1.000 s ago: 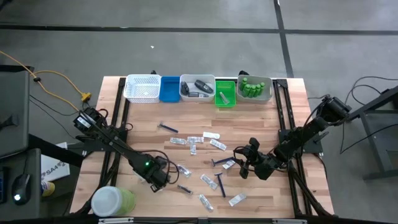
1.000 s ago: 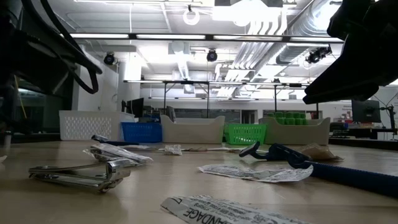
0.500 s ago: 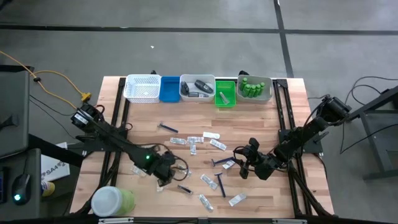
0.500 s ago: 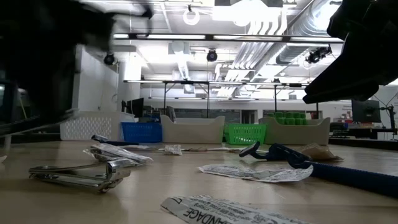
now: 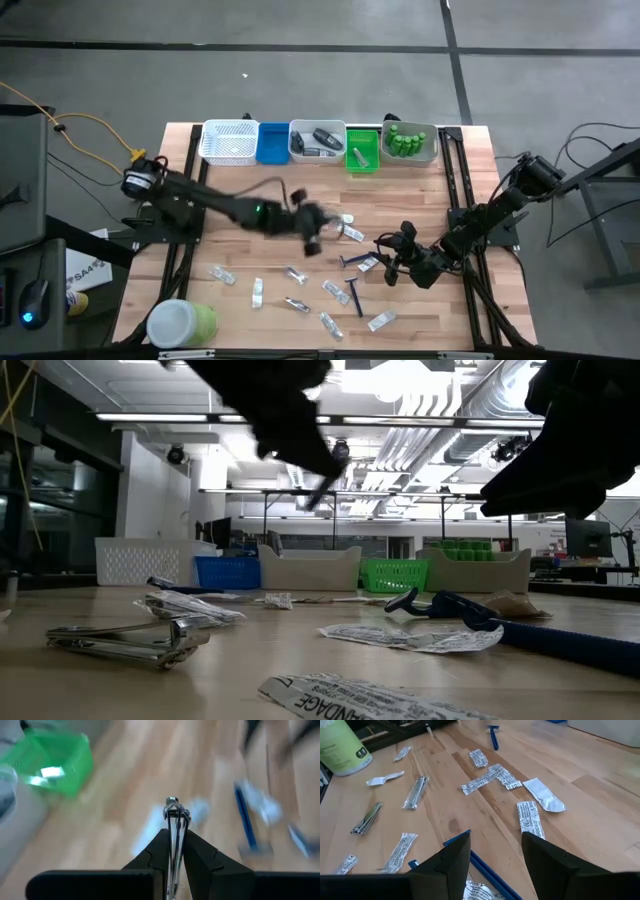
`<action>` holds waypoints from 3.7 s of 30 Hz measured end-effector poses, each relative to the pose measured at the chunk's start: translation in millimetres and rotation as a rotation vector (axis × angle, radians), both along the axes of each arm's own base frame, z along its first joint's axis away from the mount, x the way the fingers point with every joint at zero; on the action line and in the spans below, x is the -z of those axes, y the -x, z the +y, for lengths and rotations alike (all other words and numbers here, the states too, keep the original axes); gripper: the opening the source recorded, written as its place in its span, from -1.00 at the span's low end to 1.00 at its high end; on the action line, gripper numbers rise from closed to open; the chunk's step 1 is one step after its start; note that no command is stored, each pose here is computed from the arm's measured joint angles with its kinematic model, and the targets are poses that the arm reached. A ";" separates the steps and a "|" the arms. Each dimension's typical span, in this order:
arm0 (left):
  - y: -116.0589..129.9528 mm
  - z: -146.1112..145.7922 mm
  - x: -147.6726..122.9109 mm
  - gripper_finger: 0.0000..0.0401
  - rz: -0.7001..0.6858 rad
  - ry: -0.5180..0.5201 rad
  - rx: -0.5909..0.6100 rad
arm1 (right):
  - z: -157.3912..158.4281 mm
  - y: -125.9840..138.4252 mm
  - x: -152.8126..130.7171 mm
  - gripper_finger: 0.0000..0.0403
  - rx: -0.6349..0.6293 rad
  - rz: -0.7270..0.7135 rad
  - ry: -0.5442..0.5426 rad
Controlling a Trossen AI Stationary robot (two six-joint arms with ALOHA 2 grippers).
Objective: Pick & Place Travel size toiletries
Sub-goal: Put the nail cutter into the green bin
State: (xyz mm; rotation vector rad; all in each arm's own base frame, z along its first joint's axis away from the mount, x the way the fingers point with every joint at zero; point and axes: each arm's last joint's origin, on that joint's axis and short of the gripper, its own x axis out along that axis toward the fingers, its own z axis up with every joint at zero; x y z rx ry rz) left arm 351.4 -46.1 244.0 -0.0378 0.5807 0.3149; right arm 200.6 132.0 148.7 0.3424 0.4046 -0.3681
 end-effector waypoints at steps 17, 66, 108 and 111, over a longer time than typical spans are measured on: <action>-35.2 114.7 4.2 -0.82 -0.320 0.157 0.246 | -19.5 -8.3 -4.8 -0.15 0.200 -0.055 0.217; -41.9 37.6 1.0 -0.82 -0.324 -0.005 0.540 | -51.2 -48.8 -31.8 -0.15 -0.107 -0.165 0.220; 22.3 49.1 -41.2 -0.18 -0.145 -0.140 0.214 | -116.5 -55.4 -48.5 -0.91 0.110 -0.195 0.124; 41.6 51.9 -39.1 -0.17 -0.173 -0.150 0.180 | -143.9 -57.8 -54.8 -0.91 0.158 -0.116 0.116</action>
